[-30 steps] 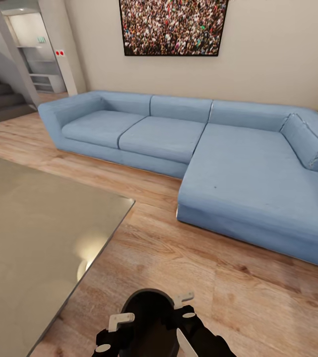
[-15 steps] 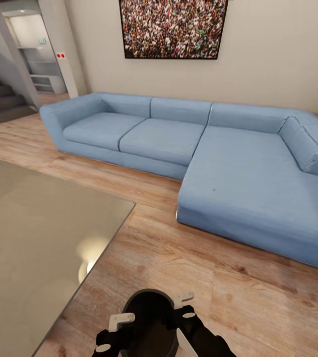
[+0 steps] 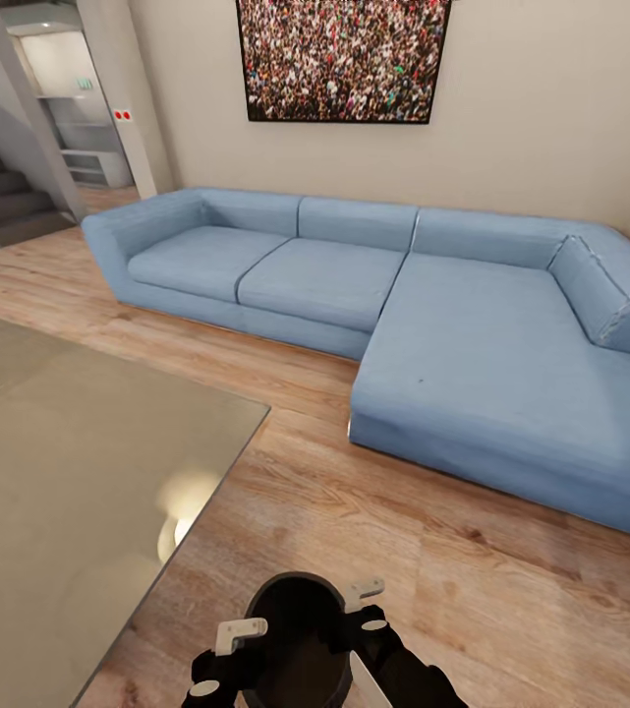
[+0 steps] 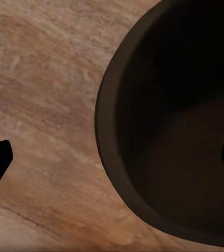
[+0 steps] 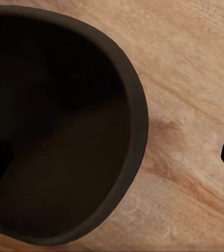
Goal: Place each of the two pumpkins and all three candles from the living room inside a cabinet in the living room (use any cabinet), then make sure every cabinet is closed, and position the cauldron so it is next to a table in the living room.
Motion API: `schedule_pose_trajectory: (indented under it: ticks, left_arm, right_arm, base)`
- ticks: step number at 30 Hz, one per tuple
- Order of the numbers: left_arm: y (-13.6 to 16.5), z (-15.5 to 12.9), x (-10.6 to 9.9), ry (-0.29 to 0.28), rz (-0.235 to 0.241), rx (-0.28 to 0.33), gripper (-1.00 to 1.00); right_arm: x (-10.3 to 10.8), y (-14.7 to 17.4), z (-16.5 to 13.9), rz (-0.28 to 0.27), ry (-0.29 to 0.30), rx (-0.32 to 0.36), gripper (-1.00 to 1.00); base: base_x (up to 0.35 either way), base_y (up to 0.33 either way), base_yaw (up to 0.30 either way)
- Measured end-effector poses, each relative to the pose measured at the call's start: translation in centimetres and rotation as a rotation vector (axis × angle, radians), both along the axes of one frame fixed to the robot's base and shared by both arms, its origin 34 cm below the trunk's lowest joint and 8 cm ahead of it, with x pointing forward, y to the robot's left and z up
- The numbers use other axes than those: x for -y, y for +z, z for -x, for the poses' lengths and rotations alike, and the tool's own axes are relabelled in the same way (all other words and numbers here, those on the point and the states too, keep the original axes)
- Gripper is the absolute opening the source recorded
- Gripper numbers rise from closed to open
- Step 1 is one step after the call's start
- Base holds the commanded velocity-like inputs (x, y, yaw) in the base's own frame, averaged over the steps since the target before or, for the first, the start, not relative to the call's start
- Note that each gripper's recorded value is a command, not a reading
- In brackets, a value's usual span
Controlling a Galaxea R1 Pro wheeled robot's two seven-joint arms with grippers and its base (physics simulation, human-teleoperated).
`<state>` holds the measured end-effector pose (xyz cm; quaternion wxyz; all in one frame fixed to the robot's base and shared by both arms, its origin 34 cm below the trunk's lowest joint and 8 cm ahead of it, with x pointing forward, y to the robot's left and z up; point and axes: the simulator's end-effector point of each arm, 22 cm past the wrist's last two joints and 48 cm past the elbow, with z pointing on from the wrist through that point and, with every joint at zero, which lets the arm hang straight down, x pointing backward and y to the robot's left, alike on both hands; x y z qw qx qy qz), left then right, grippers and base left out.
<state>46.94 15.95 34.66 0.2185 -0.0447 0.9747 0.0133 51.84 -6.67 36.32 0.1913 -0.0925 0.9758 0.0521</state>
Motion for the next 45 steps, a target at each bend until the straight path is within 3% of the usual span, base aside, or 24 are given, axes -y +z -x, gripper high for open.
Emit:
schedule_pose_trajectory:
  ticks: [24,45]
  left_arm:
    - [4.9,-0.8,0.0,0.002,0.001,0.001,1.00]
    - [8.9,-1.3,0.0,0.000,0.000,-0.001,1.00]
  right_arm:
    - [-0.2,5.0,-0.9,-0.005,0.000,0.003,1.00]
    - [-0.2,8.9,-1.3,-0.004,0.000,0.000,1.00]
  base:
    - [-0.036,0.000,0.000]
    - [-0.197,0.000,0.000]
